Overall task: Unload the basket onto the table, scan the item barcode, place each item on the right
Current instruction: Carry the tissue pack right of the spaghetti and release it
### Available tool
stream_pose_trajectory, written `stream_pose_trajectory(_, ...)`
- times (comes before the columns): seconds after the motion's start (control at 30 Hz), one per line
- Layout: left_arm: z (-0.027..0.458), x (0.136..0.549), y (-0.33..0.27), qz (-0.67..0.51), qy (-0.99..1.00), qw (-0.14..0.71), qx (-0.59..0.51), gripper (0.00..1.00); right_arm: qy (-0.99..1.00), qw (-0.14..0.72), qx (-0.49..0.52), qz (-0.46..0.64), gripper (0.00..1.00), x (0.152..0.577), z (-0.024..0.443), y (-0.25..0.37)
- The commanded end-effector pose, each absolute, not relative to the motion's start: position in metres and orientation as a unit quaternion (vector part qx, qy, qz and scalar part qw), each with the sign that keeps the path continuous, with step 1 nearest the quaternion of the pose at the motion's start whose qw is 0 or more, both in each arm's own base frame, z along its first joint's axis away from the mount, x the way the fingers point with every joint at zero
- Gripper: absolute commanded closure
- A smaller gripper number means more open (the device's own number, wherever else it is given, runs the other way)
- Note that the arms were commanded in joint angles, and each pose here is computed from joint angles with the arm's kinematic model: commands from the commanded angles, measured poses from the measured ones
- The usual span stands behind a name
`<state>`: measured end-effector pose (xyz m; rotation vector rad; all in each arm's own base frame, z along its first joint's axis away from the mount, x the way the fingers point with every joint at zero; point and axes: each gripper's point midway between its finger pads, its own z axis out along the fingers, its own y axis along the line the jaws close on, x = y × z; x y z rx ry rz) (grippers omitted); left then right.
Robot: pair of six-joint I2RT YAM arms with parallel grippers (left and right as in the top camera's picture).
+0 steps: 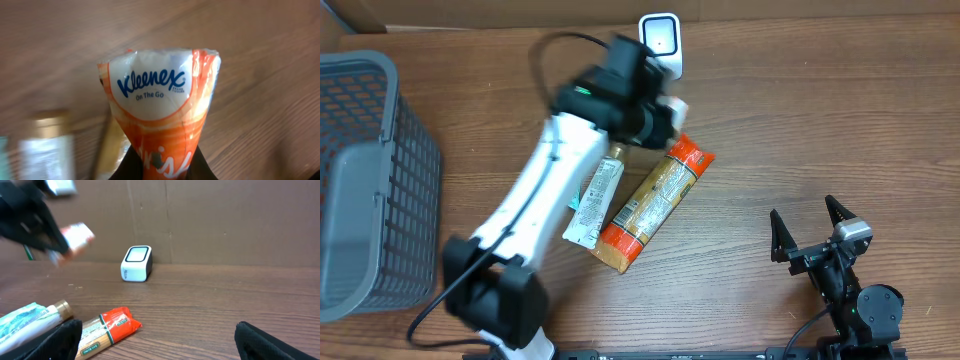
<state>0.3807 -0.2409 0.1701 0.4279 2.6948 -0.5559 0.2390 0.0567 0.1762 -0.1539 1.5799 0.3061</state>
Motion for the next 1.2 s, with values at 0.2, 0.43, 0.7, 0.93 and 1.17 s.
stream_pose_trajectory(0.2,0.083,0.339,-0.309,-0.181,0.962,0.096,0.183,0.96,0.705,0.692,-0.069,0.139,0.0,0.239,0.174,0.058)
stream_pose_trajectory(0.43,0.057,0.326,-0.32,-0.172,0.968,0.062,0.174,0.79,0.705,0.692,-0.069,0.139,0.0,0.239,0.174,0.058)
stream_pose_trajectory(0.7,0.057,0.327,-0.321,-0.173,0.967,0.064,0.174,0.0,0.706,0.691,-0.069,0.139,0.0,0.239,0.174,0.058)
stream_pose_trajectory(0.93,0.092,0.351,-0.314,-0.175,0.966,0.095,0.164,0.0,0.705,0.692,-0.069,0.139,0.0,0.239,0.174,0.058)
stream_pose_trajectory(1.17,0.188,0.396,-0.24,-0.098,0.973,0.174,0.115,0.01,0.705,0.692,-0.069,0.139,0.0,0.239,0.174,0.058)
